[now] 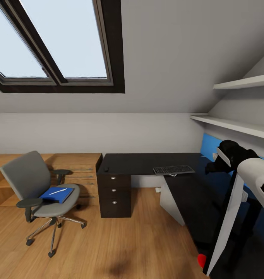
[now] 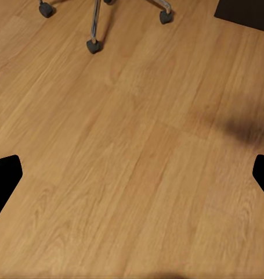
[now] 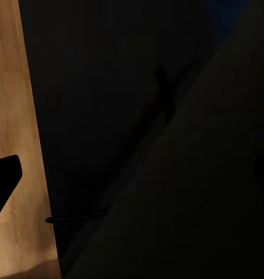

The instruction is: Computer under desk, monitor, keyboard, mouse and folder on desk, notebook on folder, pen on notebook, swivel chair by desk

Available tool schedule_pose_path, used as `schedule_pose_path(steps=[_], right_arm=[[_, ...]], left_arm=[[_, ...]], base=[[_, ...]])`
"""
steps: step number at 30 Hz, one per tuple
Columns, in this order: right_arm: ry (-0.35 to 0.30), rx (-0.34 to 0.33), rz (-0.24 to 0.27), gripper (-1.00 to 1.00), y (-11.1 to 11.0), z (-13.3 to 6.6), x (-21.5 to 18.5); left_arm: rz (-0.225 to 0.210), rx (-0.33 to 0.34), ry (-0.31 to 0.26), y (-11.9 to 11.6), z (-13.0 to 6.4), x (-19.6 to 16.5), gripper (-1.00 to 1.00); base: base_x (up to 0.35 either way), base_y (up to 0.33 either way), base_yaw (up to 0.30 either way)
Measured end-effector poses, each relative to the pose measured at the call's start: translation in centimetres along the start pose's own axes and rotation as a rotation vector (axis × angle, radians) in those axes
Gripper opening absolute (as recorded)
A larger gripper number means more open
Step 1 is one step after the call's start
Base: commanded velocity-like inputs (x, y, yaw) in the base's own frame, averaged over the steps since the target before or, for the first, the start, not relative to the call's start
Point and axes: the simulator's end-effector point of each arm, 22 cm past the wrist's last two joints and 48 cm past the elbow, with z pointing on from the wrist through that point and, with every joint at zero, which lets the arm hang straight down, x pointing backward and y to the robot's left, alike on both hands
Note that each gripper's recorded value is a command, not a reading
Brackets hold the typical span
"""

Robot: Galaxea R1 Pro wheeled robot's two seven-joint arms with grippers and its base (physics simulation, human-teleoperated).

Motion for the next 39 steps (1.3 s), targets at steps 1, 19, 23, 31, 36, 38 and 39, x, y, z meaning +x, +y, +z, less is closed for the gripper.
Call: schedule_pose_path(steps=[1, 19, 23, 31, 36, 38, 39], right_arm=[[-0.004, 0.003, -0.003, 1.00, 0.0, -0.1, -0.1], [-0.423, -0.008, -0.077, 1.00, 0.5, -12.1, -12.0], [-0.482, -0.028, -0.038, 1.00, -0.7, -14.2, -13.1], [-0.625, -0.029, 0.005, 1.00, -3.3, -19.7, -15.2], [-0.643, 0.006, 0.023, 1.00, -6.2, -20.5, -14.7], [-0.643, 0.002, 0.033, 1.00, -6.9, -20.5, -14.5], [-0.643, -0.006, 0.039, 1.00, -7.0, -20.5, -14.4]], left_arm=[[0.000, 0.000, 0.000, 0.0, 0.0, 0.0, 1.00], [0.003, 0.004, 0.000, -0.1, 0.0, 0.0, 1.00], [0.002, 0.002, 0.001, -0.1, 0.0, 0.1, 1.00], [0.003, 0.000, 0.007, -0.1, 0.0, 0.2, 1.00], [0.004, 0.005, 0.010, -0.3, -0.1, 0.3, 1.00], [0.001, 0.010, 0.013, -0.7, -0.1, 0.5, 1.00], [-0.001, 0.014, 0.015, -1.0, -0.2, 0.6, 1.00]], base=[[0.000, 0.000, 0.000], [-0.006, 0.000, 0.000], [-0.233, -0.062, 0.000], [-0.289, -0.169, 0.000], [-0.179, -0.273, 0.000], [-0.032, -0.335, 0.000], [-0.020, -0.339, 0.000]])
